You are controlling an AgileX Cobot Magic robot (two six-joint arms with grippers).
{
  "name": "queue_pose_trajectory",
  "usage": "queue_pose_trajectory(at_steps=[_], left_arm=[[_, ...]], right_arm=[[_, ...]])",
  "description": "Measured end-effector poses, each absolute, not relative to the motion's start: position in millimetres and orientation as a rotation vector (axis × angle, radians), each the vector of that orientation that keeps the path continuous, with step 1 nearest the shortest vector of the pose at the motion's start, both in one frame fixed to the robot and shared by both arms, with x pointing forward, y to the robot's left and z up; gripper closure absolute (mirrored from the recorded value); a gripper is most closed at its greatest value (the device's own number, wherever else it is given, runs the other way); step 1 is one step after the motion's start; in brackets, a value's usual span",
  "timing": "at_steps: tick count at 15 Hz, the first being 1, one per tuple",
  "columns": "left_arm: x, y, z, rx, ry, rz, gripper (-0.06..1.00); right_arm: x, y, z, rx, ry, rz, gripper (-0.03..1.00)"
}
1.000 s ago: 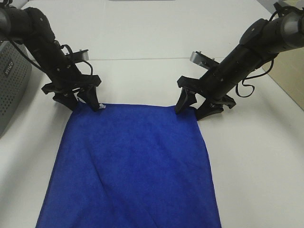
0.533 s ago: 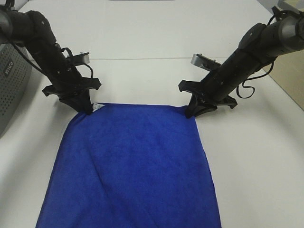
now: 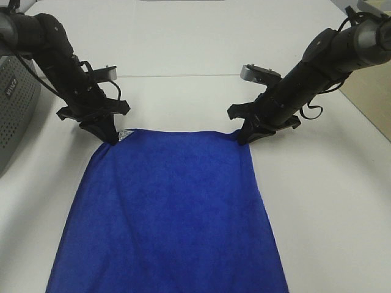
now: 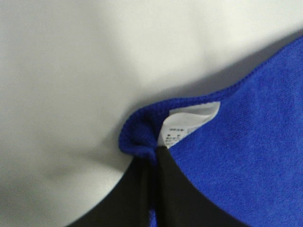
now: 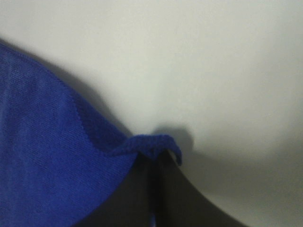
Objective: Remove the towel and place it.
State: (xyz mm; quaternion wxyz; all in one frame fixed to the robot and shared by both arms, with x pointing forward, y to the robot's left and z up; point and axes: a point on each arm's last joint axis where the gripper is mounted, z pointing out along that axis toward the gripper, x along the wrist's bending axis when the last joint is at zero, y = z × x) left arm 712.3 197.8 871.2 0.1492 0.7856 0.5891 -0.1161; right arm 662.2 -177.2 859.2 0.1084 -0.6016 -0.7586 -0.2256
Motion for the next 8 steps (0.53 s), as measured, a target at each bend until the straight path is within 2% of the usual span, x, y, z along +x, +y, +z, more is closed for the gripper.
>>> queue_pose_trajectory(at_steps=[4,8], left_arm=[[731,197,893,2.224,1.632,-0.172,0.94],[746,195,907,2.166,1.584,-0.013,0.94]], right_arm=[[685,-181,870,-1.698,-2.478,-0.695,0.95],[713,-181,898,-1.699,-2.623,-0.840,0.95]])
